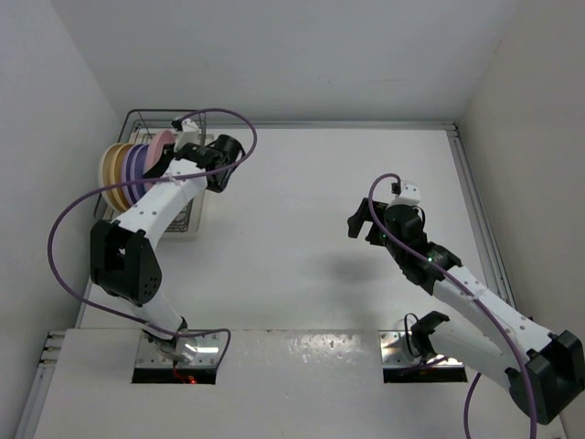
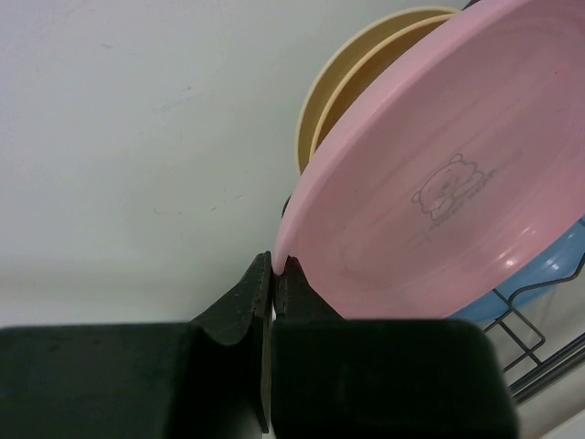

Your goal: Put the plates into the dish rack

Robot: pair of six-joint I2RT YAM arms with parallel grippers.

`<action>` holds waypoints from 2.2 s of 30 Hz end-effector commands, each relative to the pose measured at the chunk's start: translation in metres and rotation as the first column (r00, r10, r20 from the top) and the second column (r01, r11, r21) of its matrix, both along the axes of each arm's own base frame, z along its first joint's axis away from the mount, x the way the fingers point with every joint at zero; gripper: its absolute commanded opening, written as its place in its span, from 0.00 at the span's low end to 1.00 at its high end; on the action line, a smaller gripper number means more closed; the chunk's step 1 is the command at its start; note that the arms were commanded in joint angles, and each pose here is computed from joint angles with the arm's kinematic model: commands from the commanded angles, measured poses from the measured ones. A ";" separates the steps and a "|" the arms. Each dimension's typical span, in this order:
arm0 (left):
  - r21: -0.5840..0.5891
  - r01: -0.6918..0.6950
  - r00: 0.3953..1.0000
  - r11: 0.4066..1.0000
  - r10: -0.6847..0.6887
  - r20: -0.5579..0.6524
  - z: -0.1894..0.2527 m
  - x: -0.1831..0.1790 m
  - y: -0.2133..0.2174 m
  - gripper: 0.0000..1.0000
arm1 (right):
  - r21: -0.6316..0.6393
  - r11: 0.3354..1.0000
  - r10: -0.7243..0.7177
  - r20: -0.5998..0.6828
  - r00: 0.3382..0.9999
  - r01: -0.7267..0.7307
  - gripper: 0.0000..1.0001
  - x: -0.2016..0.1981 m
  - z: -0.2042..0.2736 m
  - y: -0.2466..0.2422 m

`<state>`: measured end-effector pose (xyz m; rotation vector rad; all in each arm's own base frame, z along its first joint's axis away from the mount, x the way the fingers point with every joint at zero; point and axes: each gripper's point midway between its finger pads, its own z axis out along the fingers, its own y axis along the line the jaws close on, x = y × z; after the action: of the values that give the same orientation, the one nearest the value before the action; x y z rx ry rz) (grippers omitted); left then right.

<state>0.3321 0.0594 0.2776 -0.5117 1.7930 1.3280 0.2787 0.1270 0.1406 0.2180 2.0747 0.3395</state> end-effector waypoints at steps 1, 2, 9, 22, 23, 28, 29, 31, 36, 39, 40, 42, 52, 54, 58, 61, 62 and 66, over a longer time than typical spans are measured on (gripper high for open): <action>0.244 -0.105 0.985 0.964 0.067 0.161 0.051 -0.007 0.010 0.04 | 0.010 1.000 -0.012 0.042 0.999 0.011 1.00 0.005 0.011 0.000; 0.257 -0.094 0.989 0.962 0.060 0.134 0.052 -0.007 0.011 0.04 | 0.008 1.000 -0.012 0.044 0.999 0.011 1.00 0.006 0.012 0.001; 0.261 -0.068 0.990 0.963 0.034 0.136 0.037 -0.003 0.010 0.04 | 0.007 1.000 -0.024 0.052 0.998 0.024 1.00 0.006 0.013 -0.003; 0.295 -0.026 0.999 0.955 0.012 0.051 -0.006 -0.001 0.010 0.04 | 0.003 1.000 -0.028 0.039 0.999 0.028 1.00 0.004 0.011 -0.003; 0.295 -0.026 0.999 0.955 0.012 0.051 -0.006 -0.001 0.010 0.04 | 0.002 1.000 -0.027 0.036 0.999 0.027 1.00 0.004 0.009 -0.003; 0.273 -0.029 0.998 0.962 0.014 0.059 0.007 -0.003 0.007 0.61 | 0.002 1.000 -0.028 0.038 0.999 0.028 1.00 0.005 0.009 -0.003; 0.273 -0.020 0.998 0.962 0.005 0.056 0.010 -0.004 0.004 0.71 | 0.006 1.000 -0.027 0.035 0.999 0.027 1.00 0.004 0.009 -0.003; 0.272 -0.014 0.998 0.962 -0.003 0.061 0.019 -0.003 0.000 0.83 | 0.007 1.000 -0.027 0.038 0.999 0.027 1.00 0.004 0.010 -0.003; 0.229 0.027 0.998 0.973 -0.040 0.054 0.034 -0.002 -0.016 1.00 | 0.009 1.000 -0.026 0.046 0.999 0.025 1.00 0.004 0.012 -0.003; 0.184 0.064 0.997 0.981 -0.071 0.030 0.050 0.002 -0.031 1.00 | 0.011 1.000 -0.025 0.045 0.999 0.025 1.00 0.003 0.012 -0.003; 0.187 0.089 0.996 0.978 -0.088 -0.010 0.057 0.002 -0.037 1.00 | 0.013 1.000 -0.025 0.045 0.999 0.024 1.00 0.003 0.013 -0.003; 0.108 0.127 0.991 0.986 -0.123 -0.041 0.074 0.000 -0.042 1.00 | 0.012 1.000 -0.008 0.051 0.999 0.008 1.00 0.004 0.016 0.000; -0.344 0.936 0.026 0.081 -0.986 -0.163 0.065 -0.129 -0.106 1.00 | -0.080 0.946 0.315 -0.017 0.949 -0.315 1.00 0.008 0.028 0.038; -0.250 0.967 -0.016 0.040 -0.976 -0.217 0.044 -0.147 -0.098 1.00 | -0.064 0.942 0.330 -0.012 0.944 -0.330 1.00 0.009 0.028 0.042; -0.273 0.962 -0.108 -0.019 -0.943 -0.314 -0.055 -0.170 -0.093 1.00 | -0.034 0.942 0.332 -0.023 0.943 -0.333 1.00 0.004 0.019 0.044; -0.315 0.949 -0.080 -0.013 -0.976 -0.201 -0.080 -0.162 -0.105 1.00 | -0.012 0.941 0.337 -0.027 0.941 -0.338 1.00 -0.002 0.016 0.044; -0.321 0.947 -0.055 0.003 -0.983 -0.173 -0.086 -0.157 -0.106 1.00 | -0.006 0.941 0.339 -0.025 0.940 -0.340 1.00 -0.005 0.016 0.044; -0.400 0.914 -0.162 -0.066 -0.964 -0.210 -0.142 -0.143 -0.126 1.00 | 0.002 0.942 0.336 -0.049 0.940 -0.337 1.00 -0.012 0.011 0.040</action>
<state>0.1720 -0.0398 0.1390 1.1421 1.9009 0.1947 0.2701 0.1653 0.1454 -0.1397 2.1794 0.5005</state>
